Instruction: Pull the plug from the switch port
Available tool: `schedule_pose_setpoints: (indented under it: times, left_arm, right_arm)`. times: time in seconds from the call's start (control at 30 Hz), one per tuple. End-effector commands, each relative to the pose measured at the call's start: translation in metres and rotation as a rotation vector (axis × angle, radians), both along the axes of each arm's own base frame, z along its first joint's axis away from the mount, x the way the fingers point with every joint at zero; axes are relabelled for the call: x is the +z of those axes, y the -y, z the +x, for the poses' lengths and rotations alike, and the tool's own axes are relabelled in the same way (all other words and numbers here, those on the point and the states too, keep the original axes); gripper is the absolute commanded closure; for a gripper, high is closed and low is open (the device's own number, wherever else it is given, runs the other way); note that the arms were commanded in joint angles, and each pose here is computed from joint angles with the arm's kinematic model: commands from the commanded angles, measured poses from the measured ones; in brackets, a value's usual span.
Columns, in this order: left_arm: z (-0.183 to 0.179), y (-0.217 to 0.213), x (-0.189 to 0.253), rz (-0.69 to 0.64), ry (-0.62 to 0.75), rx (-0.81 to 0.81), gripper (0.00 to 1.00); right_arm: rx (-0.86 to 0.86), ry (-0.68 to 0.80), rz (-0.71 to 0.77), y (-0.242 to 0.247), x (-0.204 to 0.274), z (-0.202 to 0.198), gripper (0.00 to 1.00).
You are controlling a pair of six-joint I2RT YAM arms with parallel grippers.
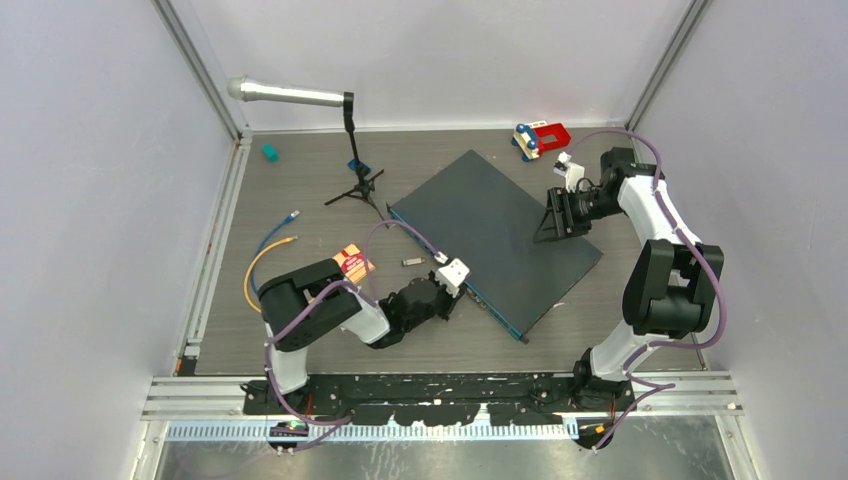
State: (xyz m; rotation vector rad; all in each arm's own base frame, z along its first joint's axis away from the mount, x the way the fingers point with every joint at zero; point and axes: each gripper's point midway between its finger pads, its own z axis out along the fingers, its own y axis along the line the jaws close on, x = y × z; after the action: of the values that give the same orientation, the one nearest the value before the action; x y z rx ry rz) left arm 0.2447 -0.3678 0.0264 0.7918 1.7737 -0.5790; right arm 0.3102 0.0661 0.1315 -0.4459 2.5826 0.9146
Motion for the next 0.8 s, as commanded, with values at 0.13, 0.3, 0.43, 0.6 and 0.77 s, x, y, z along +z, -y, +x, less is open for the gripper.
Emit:
schedule_pose_setpoints:
  times: [0.13,0.3,0.43,0.6,0.77]
  left_arm:
    - [0.009,0.013,0.013,-0.091,0.064,-0.003,0.8]
    - [0.016,0.009,0.013,-0.102,0.082,0.043,0.79]
    - [0.022,0.002,0.021,-0.141,0.125,0.085,0.77]
    - [0.026,0.006,0.025,-0.192,0.185,0.081,0.78]
    - [0.034,0.001,0.019,-0.184,0.18,0.112,0.82]
  right_arm:
    - [0.009,0.046,-0.007,-0.001,0.011,0.006,0.42]
    - [0.01,0.045,-0.007,-0.001,0.01,0.006,0.42]
    - [0.012,0.04,-0.009,-0.001,0.009,0.006,0.42]
    - [0.016,0.033,-0.014,-0.001,0.008,0.006,0.42]
    - [0.018,0.032,-0.014,-0.001,0.007,0.005,0.41]
